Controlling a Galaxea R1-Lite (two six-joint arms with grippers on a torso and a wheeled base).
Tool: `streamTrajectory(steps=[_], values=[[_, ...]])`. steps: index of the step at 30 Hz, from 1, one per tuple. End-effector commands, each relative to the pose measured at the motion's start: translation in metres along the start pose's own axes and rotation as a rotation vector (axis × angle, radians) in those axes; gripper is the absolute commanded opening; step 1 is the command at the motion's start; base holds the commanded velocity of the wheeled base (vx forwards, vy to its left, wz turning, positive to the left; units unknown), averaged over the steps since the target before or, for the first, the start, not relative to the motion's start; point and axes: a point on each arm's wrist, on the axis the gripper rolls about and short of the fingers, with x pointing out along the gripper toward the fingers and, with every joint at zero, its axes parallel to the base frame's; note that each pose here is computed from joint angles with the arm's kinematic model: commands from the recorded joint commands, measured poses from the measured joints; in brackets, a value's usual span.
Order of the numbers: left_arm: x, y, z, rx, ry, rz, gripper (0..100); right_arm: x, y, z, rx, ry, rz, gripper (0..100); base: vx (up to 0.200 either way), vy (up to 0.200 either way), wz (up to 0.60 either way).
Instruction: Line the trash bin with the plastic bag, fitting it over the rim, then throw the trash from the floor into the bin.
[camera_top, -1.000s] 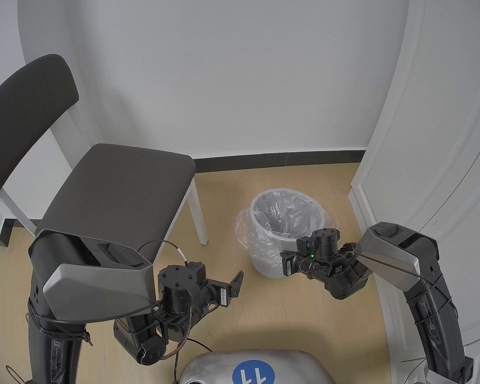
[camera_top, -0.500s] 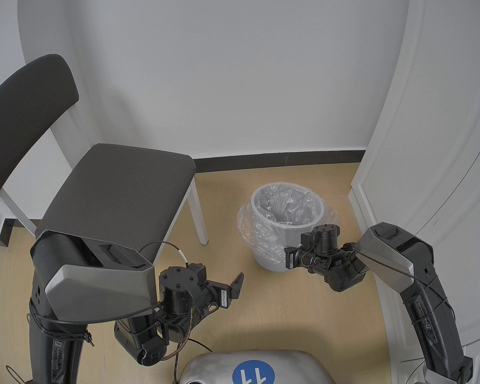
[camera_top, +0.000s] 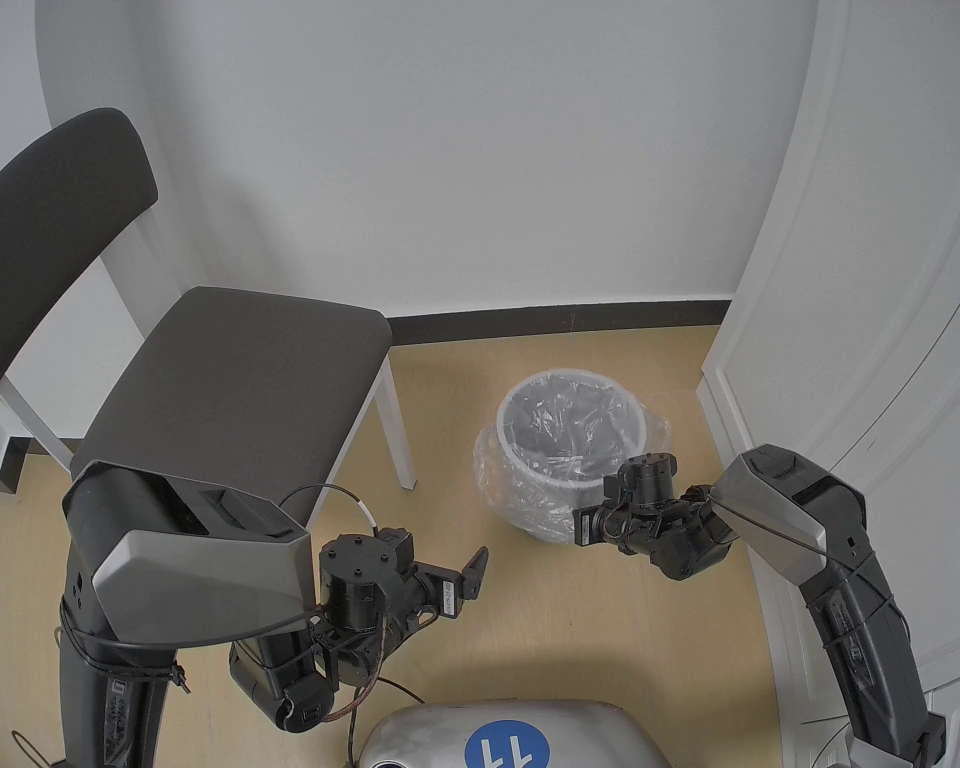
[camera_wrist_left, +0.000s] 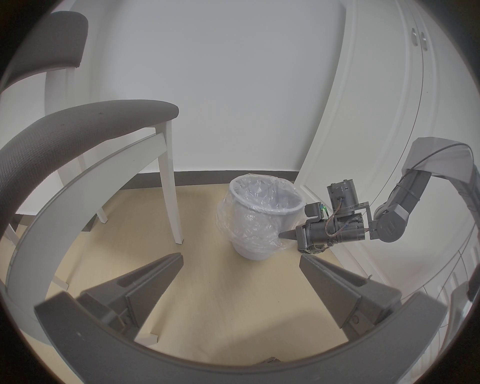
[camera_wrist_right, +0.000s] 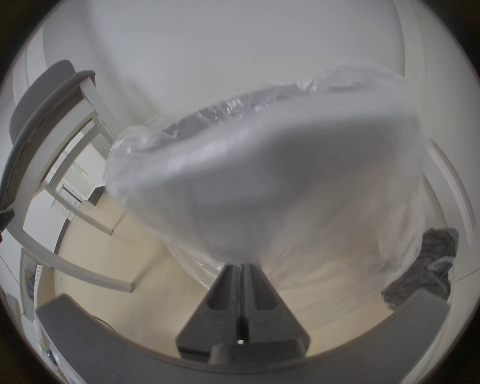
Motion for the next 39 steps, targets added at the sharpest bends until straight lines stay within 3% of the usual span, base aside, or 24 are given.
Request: streamTrajectory(steps=[1, 2, 5, 16, 17, 27, 39], values=[[0.000, 0.000, 0.000, 0.000, -0.001, 0.001, 100, -0.009, -0.001, 0.008, 0.006, 0.041, -0.008, 0, 0.000, 0.000, 0.00], [0.000, 0.000, 0.001, -0.001, -0.002, 0.002, 100, -0.015, -0.001, 0.010, 0.014, 0.103, -0.010, 0, 0.000, 0.000, 0.00], [0.000, 0.001, 0.000, -0.001, -0.001, 0.002, 100, -0.018, -0.002, 0.012, 0.027, 0.160, -0.020, 0, 0.000, 0.000, 0.00], [0.001, 0.002, 0.000, -0.001, 0.001, 0.004, 100, -0.017, -0.004, 0.013, 0.058, 0.186, -0.036, 0, 0.000, 0.000, 0.00], [0.001, 0.002, 0.000, -0.001, 0.001, 0.004, 100, -0.018, -0.004, 0.012, 0.059, 0.187, -0.036, 100, 0.000, 0.000, 0.00], [0.000, 0.002, 0.000, -0.001, 0.001, 0.004, 100, -0.044, 0.000, 0.012, 0.024, 0.235, -0.026, 100, 0.000, 0.000, 0.00], [-0.001, 0.002, 0.002, -0.002, -0.004, 0.004, 100, -0.094, 0.008, 0.047, -0.005, 0.193, 0.011, 100, 0.000, 0.000, 0.00]])
